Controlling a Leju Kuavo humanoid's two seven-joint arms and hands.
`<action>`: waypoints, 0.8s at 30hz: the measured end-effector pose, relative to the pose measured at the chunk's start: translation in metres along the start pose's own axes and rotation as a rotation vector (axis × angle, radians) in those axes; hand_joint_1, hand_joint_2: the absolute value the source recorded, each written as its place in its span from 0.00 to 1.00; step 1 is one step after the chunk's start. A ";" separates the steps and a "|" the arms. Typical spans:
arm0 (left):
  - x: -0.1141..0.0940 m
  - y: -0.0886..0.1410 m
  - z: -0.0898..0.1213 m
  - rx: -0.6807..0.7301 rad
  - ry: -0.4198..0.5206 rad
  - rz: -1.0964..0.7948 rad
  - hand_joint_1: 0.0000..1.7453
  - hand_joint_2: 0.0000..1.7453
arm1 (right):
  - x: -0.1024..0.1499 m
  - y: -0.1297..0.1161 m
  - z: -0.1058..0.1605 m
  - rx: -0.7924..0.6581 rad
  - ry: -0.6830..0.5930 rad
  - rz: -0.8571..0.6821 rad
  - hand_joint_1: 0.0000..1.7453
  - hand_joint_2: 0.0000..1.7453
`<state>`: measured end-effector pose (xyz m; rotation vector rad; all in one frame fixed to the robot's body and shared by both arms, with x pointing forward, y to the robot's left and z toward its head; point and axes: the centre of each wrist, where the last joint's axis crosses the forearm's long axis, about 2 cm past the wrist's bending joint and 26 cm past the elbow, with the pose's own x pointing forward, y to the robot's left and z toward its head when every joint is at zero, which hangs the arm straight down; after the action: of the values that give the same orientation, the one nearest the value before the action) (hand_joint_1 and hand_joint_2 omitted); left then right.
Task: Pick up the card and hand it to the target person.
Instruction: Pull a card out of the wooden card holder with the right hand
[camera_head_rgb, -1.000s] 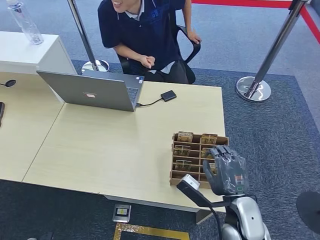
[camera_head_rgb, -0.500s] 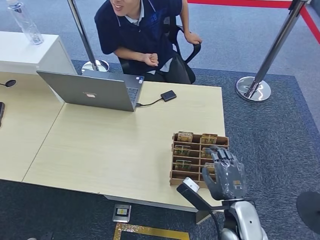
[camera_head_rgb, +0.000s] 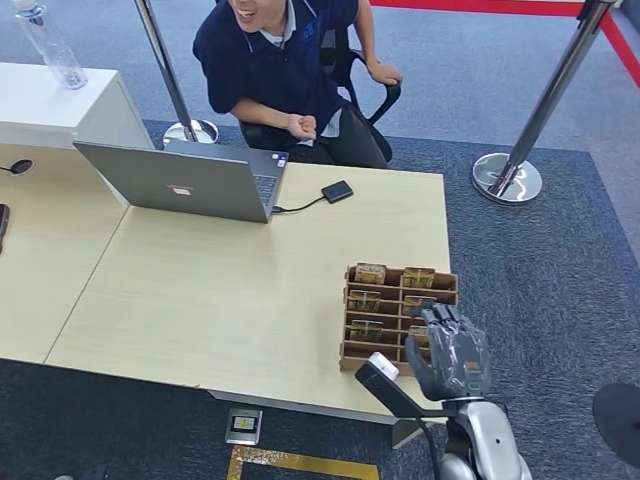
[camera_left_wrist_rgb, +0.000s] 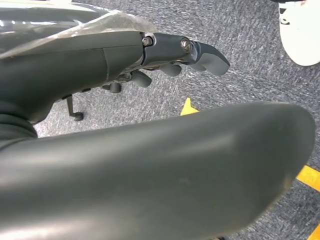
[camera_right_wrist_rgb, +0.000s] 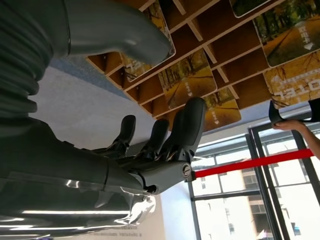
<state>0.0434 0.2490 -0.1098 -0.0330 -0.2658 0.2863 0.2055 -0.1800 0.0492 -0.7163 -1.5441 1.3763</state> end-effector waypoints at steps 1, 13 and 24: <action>0.000 0.000 0.000 0.000 0.000 0.000 0.00 0.00 | -0.001 0.000 0.000 0.001 0.004 -0.002 0.44 1.00; 0.000 0.000 0.000 0.002 0.004 -0.001 0.00 0.00 | -0.007 0.003 -0.002 0.007 0.041 -0.013 0.45 1.00; 0.000 0.000 0.000 0.002 0.004 -0.002 0.00 0.00 | -0.009 0.004 -0.001 0.012 0.054 -0.019 0.45 1.00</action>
<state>0.0432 0.2490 -0.1099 -0.0314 -0.2620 0.2847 0.2099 -0.1864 0.0426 -0.7245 -1.4958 1.3406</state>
